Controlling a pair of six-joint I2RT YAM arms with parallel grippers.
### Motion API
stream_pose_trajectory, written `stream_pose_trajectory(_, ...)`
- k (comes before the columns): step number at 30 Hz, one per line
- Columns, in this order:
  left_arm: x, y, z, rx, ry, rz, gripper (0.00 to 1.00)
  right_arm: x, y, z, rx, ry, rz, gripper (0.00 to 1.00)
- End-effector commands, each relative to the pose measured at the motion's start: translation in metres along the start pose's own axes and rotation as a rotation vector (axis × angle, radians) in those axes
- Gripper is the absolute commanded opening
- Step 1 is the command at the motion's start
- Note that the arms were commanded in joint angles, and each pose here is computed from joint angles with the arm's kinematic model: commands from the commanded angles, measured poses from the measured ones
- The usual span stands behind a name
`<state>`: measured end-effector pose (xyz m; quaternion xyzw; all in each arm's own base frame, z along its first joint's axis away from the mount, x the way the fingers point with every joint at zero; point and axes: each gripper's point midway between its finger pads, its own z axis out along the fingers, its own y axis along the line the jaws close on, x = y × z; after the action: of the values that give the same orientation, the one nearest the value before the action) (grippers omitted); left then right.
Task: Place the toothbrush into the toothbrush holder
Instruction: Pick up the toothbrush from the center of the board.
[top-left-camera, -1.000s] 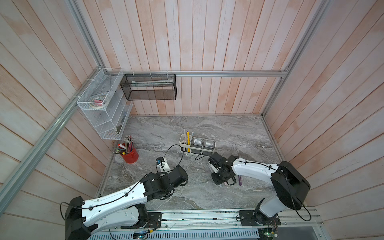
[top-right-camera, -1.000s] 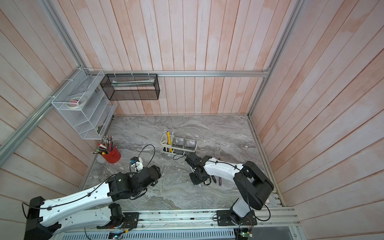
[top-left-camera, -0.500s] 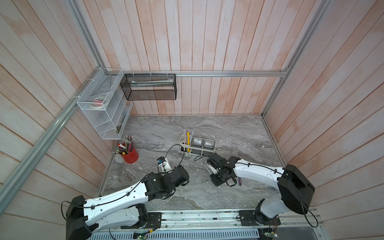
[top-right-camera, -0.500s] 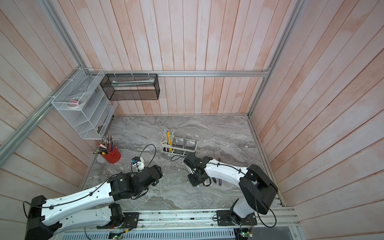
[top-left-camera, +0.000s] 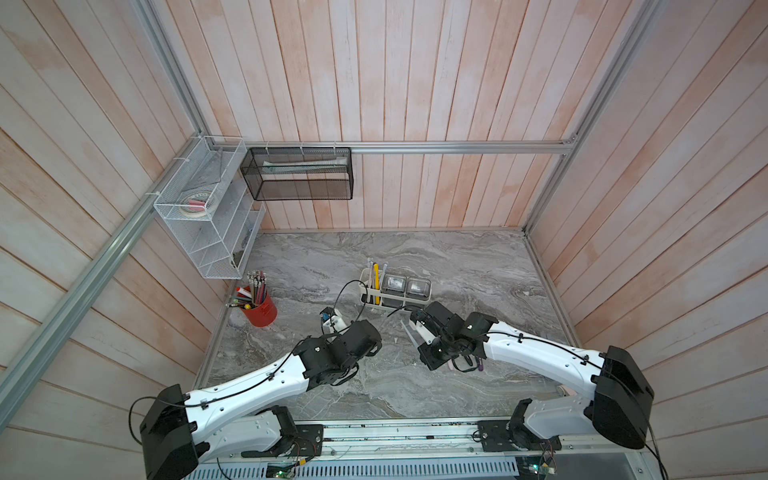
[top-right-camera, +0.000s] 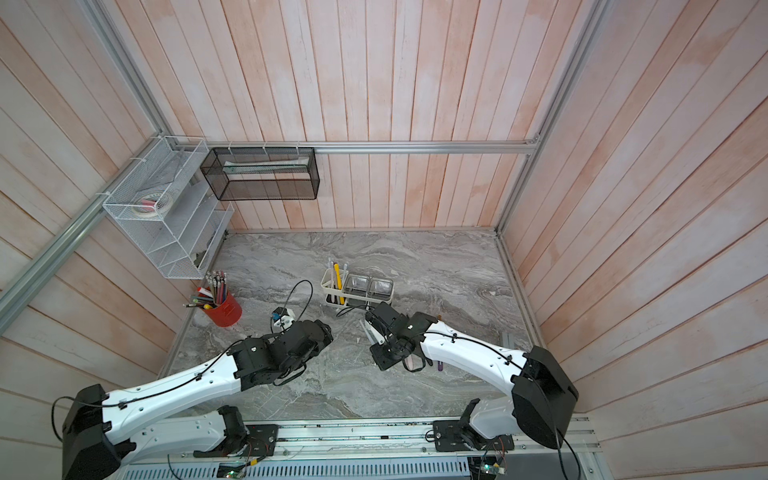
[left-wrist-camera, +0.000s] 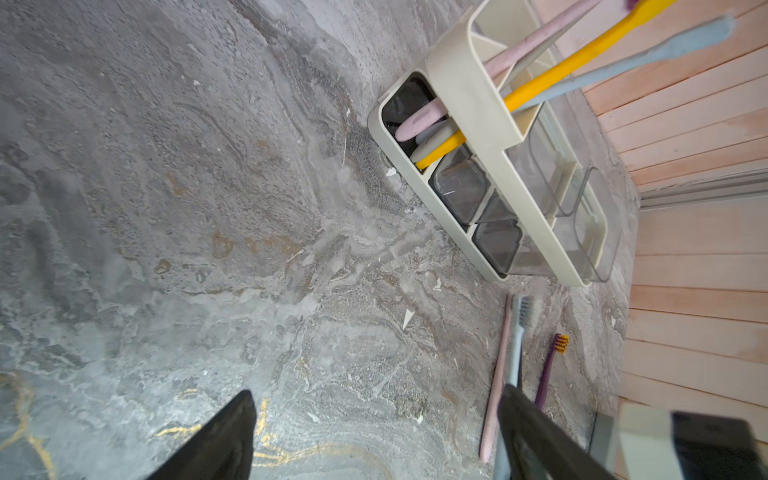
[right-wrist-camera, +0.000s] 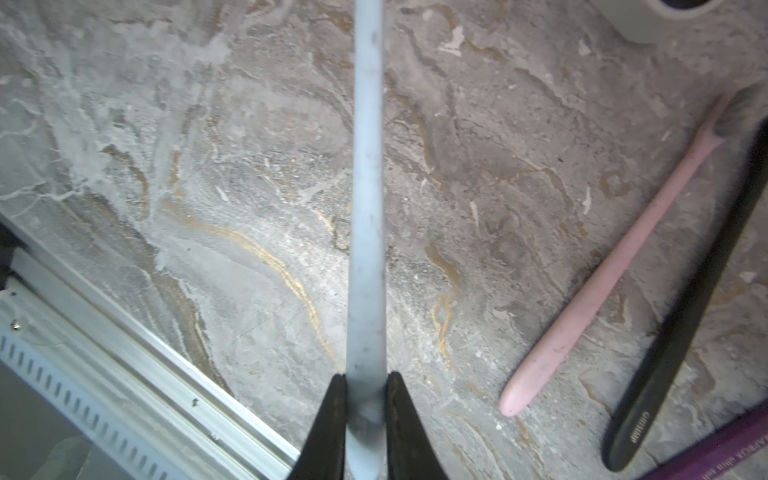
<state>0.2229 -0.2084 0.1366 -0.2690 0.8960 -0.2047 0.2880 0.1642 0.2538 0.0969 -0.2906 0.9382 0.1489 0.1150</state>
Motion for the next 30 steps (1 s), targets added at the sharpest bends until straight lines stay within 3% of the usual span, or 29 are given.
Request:
stream_pose_trajectory(1, 0.002, -0.033, 0.001, 0.049, 0.044, -0.016, 0.92, 0.001, 0.025, -0.009, -0.062, 0.002, -0.022, 0.13)
stream_pose_trajectory(9, -0.002, -0.049, 0.002, 0.071, 0.033, -0.069, 0.88, 0.005, 0.053, -0.014, -0.124, -0.006, -0.069, 0.13)
stream_pose_trajectory(20, 0.005, -0.039, 0.015, 0.029, 0.048, -0.083, 0.77, 0.0, 0.074, -0.025, -0.188, -0.043, -0.081, 0.11)
stream_pose_trajectory(30, 0.012, -0.04, 0.021, 0.028, 0.07, -0.071, 0.59, -0.003, 0.081, -0.027, -0.185, -0.052, -0.091, 0.09)
